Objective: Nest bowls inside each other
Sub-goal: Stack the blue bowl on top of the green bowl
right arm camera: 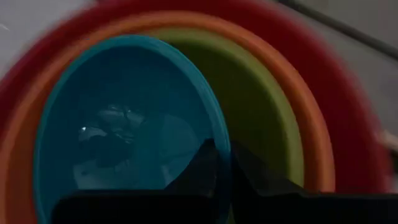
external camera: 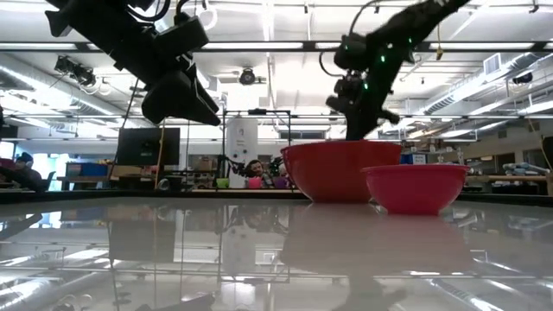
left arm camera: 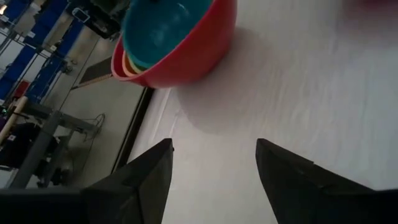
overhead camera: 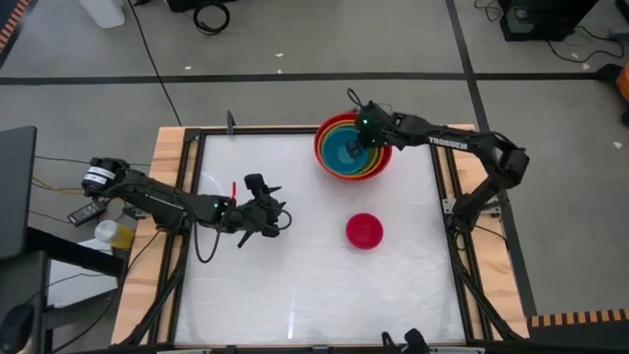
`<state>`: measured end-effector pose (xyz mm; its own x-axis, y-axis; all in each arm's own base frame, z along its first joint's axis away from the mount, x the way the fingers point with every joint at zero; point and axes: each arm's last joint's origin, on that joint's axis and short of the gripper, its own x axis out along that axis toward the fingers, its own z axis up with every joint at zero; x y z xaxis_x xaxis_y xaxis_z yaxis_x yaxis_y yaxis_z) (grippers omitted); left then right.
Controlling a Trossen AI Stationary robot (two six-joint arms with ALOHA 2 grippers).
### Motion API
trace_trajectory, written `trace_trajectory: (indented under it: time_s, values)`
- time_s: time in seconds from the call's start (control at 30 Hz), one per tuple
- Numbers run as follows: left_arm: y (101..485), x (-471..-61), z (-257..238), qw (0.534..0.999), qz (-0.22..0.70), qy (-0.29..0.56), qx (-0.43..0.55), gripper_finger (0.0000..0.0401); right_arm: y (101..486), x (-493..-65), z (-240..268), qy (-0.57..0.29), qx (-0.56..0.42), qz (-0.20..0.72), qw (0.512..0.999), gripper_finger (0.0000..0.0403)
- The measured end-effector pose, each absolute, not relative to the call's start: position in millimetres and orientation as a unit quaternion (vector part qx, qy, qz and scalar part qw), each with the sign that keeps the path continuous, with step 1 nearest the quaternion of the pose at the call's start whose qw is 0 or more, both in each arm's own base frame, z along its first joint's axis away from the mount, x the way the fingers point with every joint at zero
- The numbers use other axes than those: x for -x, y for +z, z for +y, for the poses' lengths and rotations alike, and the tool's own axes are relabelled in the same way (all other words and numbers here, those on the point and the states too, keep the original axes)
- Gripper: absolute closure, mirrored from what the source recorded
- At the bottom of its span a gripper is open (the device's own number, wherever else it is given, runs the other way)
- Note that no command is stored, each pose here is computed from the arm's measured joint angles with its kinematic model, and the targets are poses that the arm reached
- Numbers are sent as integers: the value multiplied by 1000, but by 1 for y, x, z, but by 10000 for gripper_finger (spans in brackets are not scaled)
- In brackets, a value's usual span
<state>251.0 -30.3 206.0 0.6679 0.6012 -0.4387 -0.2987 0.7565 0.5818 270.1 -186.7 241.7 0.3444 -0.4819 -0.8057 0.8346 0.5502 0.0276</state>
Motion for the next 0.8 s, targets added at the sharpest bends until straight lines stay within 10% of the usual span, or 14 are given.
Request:
trace_trajectory:
  time_s: [0.37,0.8]
  values:
    - [206,-252,-21,876,323,270,-234,170,196,-293,-190,-333,-273,357,829,377]
    - [200,-248,-16,868,347,284,-213,170,232,-278,-179,-346,-222,338,846,319]
